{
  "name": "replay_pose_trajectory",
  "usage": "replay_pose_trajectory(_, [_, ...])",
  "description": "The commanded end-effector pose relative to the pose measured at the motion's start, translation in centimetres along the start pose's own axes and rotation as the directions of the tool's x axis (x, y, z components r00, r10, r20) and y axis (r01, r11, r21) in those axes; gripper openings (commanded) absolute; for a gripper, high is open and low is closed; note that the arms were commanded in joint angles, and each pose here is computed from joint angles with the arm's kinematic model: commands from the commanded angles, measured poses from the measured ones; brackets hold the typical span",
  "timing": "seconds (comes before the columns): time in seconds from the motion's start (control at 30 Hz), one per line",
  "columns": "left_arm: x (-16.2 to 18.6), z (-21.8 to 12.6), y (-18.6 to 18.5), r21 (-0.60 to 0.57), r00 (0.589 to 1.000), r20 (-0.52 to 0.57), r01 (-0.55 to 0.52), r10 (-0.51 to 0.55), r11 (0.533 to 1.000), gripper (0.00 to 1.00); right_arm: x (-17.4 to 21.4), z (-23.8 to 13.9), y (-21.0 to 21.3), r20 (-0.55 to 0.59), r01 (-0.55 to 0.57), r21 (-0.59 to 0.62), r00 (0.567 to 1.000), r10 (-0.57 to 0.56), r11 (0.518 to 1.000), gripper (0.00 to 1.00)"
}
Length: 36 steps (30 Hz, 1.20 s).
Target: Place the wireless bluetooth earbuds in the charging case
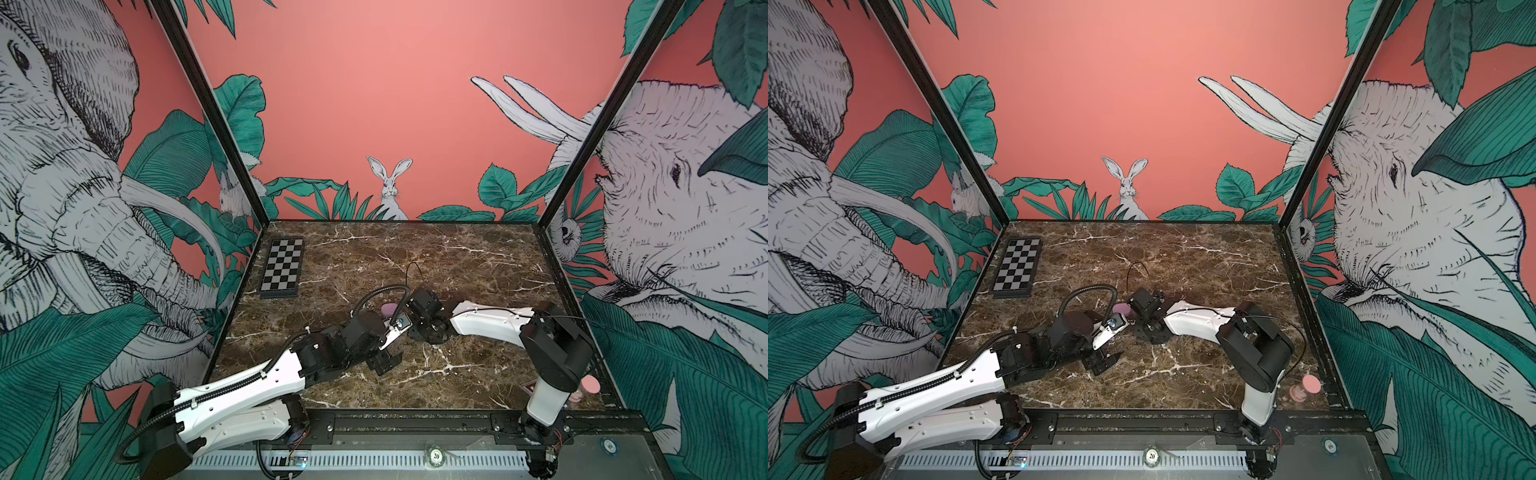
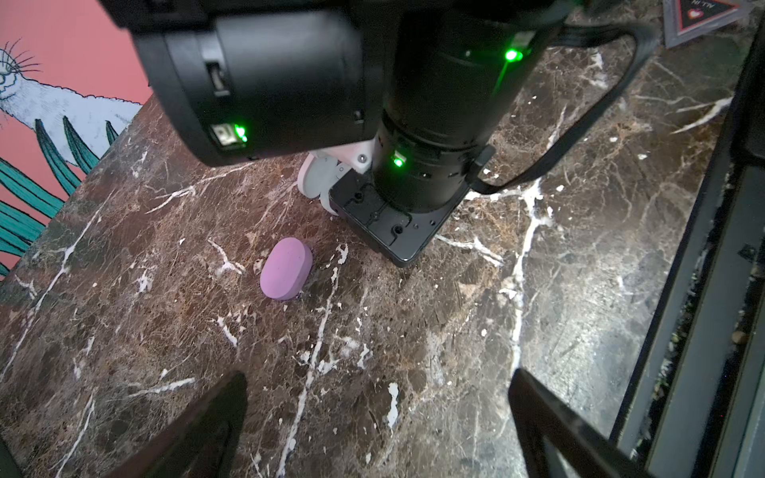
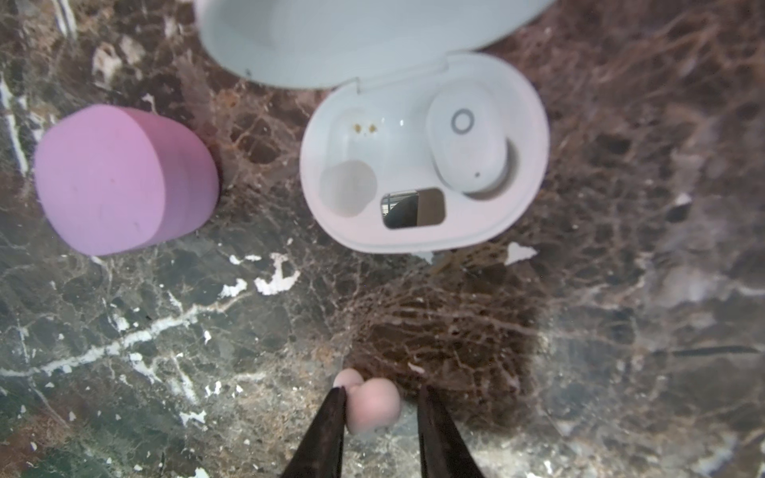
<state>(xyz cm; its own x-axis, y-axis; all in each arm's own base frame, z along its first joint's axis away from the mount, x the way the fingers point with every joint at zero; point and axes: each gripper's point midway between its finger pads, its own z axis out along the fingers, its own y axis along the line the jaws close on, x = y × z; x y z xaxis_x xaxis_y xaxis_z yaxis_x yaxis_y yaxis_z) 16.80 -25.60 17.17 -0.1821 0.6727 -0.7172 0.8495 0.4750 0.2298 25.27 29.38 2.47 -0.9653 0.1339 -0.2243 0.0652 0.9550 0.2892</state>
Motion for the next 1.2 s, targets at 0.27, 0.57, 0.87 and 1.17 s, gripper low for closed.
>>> replay_pose_trajectory(0.27, [0.13, 0.01, 0.04, -0.007, 1.0, 0.003, -0.008, 0.008, 1.0, 0.99, -0.41, 0.24, 0.72, 0.008, 0.015, -0.009, 1.0, -0.015, 1.0, 0.29])
replay_pose_trajectory(0.57, [0.14, 0.04, 0.09, -0.01, 1.0, 0.001, -0.008, 0.008, 1.0, 0.99, -0.24, 0.54, 0.89, 0.003, 0.017, -0.021, 1.0, -0.017, 1.0, 0.23])
replay_pose_trajectory(0.87, [0.12, 0.08, 0.1, -0.011, 1.0, 0.0, -0.009, 0.009, 1.0, 0.99, -0.22, 0.56, 0.84, 0.003, 0.018, -0.022, 1.0, -0.018, 1.0, 0.19])
replay_pose_trajectory(1.17, [0.12, 0.01, 0.16, -0.014, 1.0, 0.001, -0.009, 0.009, 1.0, 0.99, -0.37, 0.23, 1.11, 0.01, 0.026, -0.035, 1.0, -0.025, 0.999, 0.16])
